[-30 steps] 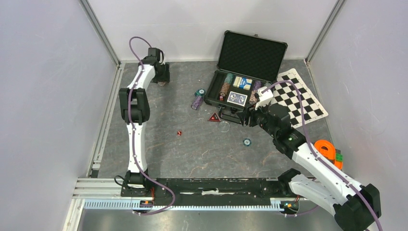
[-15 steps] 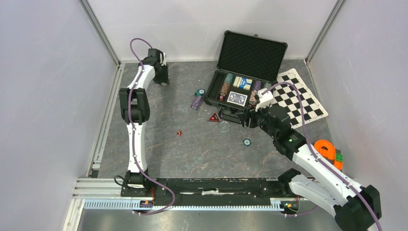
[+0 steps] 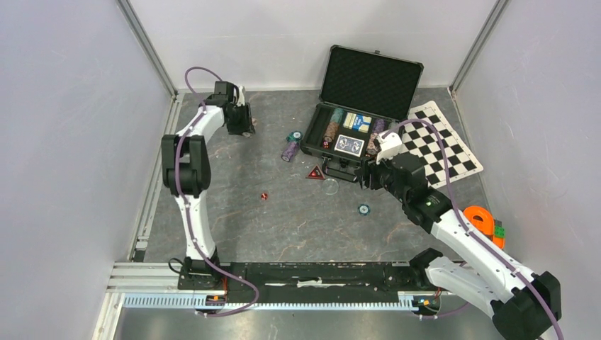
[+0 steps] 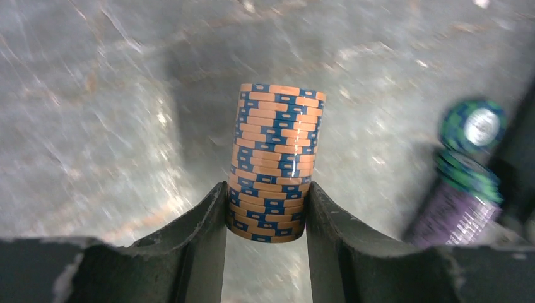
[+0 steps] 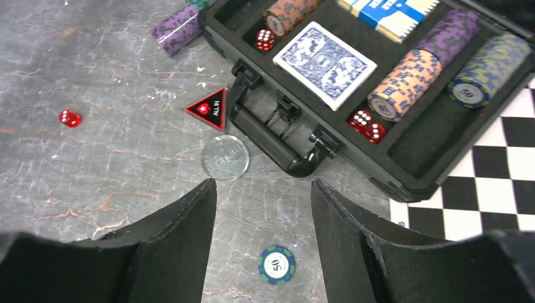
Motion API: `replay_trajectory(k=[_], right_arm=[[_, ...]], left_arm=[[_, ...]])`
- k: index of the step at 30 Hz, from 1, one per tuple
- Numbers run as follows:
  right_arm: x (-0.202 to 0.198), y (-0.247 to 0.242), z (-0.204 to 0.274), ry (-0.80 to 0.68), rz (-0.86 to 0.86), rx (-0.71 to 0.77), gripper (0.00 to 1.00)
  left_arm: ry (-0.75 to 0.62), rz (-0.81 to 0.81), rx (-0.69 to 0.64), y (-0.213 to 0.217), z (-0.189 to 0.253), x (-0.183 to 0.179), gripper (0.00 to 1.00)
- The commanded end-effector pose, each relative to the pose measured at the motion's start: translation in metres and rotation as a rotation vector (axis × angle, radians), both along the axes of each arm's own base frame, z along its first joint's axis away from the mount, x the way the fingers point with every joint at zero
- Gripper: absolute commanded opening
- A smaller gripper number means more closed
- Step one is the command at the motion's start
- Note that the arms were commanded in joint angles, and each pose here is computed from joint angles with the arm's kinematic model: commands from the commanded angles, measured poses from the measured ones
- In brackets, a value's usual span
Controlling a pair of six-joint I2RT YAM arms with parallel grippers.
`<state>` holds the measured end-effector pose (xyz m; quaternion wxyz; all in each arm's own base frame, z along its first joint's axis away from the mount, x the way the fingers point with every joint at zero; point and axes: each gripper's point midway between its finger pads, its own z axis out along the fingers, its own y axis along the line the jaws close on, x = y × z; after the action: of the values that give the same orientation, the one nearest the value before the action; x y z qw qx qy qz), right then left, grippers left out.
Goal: Pack up texas hold em set
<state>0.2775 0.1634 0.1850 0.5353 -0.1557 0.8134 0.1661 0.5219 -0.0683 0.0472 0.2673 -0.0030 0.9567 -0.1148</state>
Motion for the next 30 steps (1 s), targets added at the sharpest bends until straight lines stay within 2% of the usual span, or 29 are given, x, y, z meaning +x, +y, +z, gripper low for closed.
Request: replay_trajectory(k=[1,8,13,25,30], right_arm=[[0.010,-0.018,0.026,-0.041,-0.101,-0.036,0.62],[0.008,-0.020,0.034,-0.055,-0.115,-0.019,0.62],[0.006,-0.016,0.034,-0.057,-0.092,-0.005,0.61],[0.003,-0.011,0.024,-0.042,-0.064,0.006,0.61],[0.004,-0.012,0.024,-0.045,-0.070,0.004,0.61]], left_arm=[[-0.341,-0.065,-0.194,-0.066,0.130,0.001,0.21],[-0.380,-0.155,-0.337,-0.144,0.159,-0.037,0.22],[-0.349,-0.221,-0.417,-0.189,0.158,-0.037,0.22],[-0.261,-0.222,-0.428,-0.227,0.099,0.008,0.22],[-0.273,-0.247,-0.449,-0.235,0.102,0.008,0.21]])
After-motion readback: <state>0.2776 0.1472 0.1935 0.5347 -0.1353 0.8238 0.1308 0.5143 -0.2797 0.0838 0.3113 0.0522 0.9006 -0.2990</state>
